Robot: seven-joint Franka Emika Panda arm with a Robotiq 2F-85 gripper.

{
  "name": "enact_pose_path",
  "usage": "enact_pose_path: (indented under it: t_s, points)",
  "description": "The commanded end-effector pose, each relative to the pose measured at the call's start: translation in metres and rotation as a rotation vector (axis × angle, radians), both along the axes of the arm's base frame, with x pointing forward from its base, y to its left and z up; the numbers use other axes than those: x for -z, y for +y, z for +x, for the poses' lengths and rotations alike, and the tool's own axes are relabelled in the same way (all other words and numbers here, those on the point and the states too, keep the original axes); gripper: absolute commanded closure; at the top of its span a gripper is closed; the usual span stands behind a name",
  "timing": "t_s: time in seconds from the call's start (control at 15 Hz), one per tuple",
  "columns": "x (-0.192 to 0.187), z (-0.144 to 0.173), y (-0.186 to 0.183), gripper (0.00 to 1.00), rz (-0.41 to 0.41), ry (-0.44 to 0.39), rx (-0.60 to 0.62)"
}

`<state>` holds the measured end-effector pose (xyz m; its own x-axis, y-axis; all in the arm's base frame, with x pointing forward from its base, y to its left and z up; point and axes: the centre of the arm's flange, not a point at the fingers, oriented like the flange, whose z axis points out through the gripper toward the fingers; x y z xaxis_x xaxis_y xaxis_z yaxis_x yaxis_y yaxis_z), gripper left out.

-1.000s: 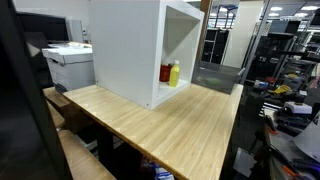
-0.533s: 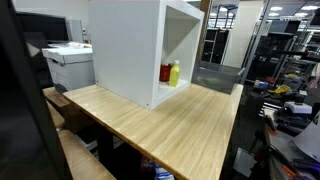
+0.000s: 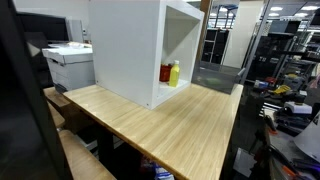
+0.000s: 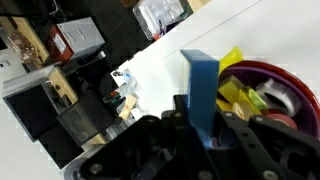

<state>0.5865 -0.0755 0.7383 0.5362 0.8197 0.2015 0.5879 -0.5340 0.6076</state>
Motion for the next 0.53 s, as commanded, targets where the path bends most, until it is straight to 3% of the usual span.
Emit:
enact_pose_path:
  t_s: [0.0,0.47]
  points:
    - [0.008,-0.026,0.012,0.94,-0.025,-0.011,-0.065]
    - [0.013,-0.042,0.031,0.94,-0.038,-0.010,-0.119]
